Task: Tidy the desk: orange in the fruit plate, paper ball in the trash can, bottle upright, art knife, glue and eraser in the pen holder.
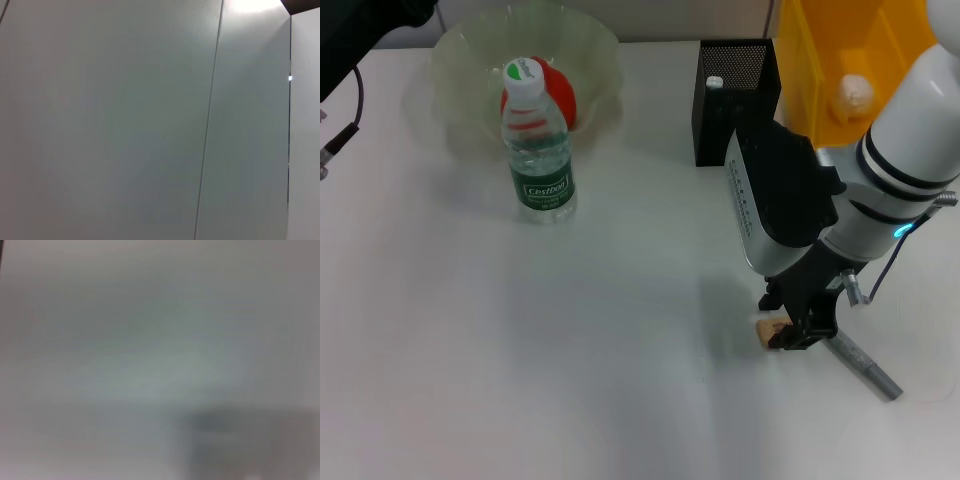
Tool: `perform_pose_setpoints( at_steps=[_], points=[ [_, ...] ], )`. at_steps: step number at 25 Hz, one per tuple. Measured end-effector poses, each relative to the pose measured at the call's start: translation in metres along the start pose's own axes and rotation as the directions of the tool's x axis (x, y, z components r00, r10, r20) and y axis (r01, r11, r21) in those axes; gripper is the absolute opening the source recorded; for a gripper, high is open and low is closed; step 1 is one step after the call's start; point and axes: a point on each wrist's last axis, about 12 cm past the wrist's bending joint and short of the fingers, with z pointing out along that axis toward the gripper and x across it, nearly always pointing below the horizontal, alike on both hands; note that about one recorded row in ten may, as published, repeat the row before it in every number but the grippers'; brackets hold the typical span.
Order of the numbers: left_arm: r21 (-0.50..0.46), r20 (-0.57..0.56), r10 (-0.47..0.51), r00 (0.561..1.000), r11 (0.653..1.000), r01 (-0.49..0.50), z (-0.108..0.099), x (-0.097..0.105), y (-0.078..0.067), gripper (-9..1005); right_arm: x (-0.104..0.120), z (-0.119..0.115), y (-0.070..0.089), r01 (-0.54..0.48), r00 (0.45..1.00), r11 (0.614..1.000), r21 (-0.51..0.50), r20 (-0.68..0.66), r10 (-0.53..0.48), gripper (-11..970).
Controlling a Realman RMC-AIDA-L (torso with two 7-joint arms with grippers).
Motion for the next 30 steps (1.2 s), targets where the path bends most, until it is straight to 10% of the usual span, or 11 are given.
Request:
perform_pose_setpoints(
  at_steps=[30],
  points=[
    [0.004,0.005,0.008,1.0,1.0,-0.008,0.0005,-0.0022,0.001,728,-0.0015,0.0051,-0.0025,-0.04,0.999,0.998,-0.045,-0.005,0.04,276]
  ],
)
